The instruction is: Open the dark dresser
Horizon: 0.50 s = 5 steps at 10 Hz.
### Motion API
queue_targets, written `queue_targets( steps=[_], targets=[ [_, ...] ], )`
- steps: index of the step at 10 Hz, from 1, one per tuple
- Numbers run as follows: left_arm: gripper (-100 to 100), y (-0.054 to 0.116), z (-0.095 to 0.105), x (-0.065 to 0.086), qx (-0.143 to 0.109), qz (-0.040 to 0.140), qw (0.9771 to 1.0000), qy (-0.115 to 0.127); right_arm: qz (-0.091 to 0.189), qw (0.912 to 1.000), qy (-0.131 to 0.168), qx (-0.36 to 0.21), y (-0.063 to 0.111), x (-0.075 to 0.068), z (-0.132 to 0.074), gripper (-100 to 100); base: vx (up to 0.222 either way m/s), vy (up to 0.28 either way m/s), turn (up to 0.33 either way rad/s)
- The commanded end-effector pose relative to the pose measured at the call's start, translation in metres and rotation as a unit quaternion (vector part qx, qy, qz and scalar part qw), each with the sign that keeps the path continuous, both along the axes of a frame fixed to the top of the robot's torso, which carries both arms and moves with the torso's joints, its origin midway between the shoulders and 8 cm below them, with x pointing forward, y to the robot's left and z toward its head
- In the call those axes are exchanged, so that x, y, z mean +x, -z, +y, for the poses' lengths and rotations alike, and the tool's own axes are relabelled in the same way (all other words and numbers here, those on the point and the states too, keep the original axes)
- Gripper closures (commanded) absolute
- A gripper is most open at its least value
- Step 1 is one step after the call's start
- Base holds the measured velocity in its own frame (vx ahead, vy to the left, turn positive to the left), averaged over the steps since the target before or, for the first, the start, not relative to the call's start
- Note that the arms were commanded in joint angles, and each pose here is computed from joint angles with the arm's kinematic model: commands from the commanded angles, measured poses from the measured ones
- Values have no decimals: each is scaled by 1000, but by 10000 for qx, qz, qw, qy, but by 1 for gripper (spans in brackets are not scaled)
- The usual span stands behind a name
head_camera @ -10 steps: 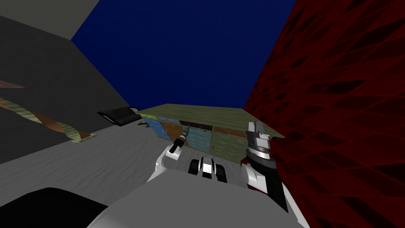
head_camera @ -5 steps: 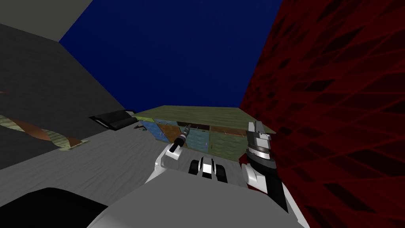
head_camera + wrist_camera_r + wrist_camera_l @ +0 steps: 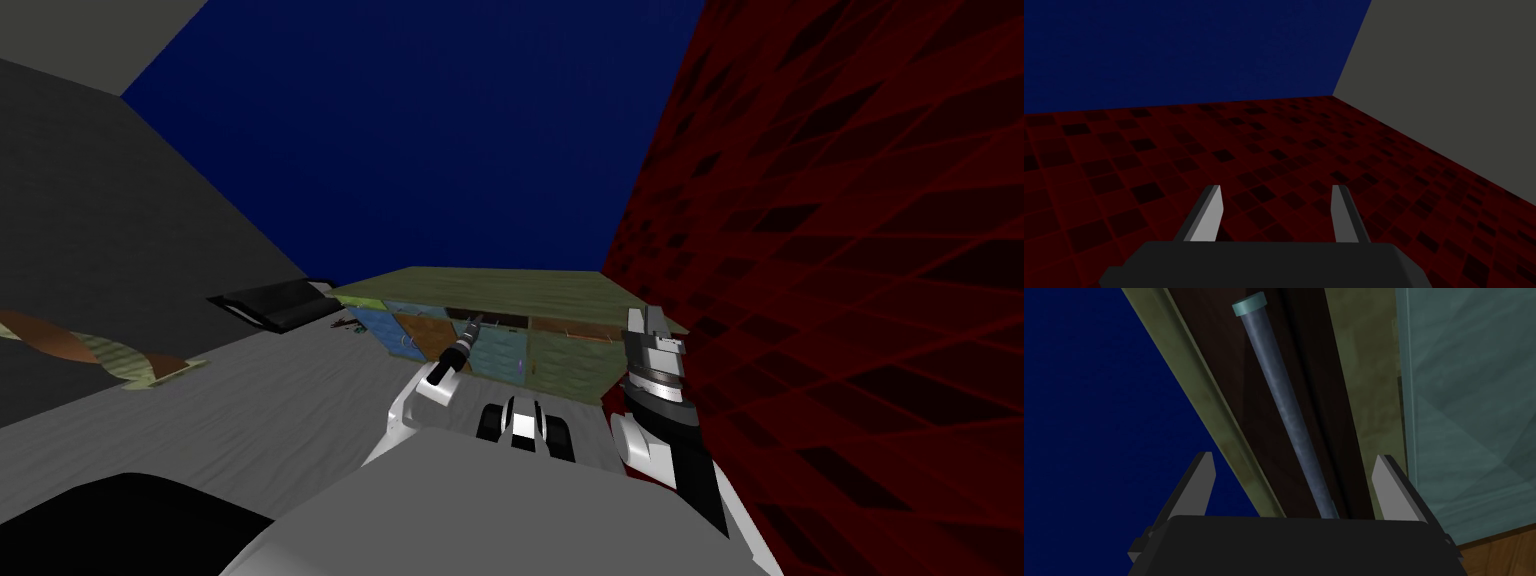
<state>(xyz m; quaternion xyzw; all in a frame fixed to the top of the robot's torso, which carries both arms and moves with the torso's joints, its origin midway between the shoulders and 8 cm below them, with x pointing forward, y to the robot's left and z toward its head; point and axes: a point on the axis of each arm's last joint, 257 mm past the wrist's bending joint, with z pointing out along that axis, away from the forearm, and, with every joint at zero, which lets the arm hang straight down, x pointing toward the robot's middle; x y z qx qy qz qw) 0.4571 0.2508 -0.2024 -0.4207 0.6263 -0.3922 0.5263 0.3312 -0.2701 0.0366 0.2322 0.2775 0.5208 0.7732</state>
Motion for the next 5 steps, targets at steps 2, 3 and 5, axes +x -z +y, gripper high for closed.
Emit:
queue_targets(
  steps=[2, 3, 5],
  targets=[
    [-100, 1, -3, -6, -27, 187, 9998, -15, 0, 10000, 0, 0, 0, 0, 0, 0, -6, -2, -41],
    [-100, 1, -3, -7, -31, 216, 9998, -18, 0, 10000, 0, 0, 0, 0, 0, 0, -7, 0, -29],
    [-100, 2, 11, 6, 22, 189, 9997, -158, 0, 10000, 0, 0, 0, 0, 0, 0, -27, 6, -100]
  ],
)
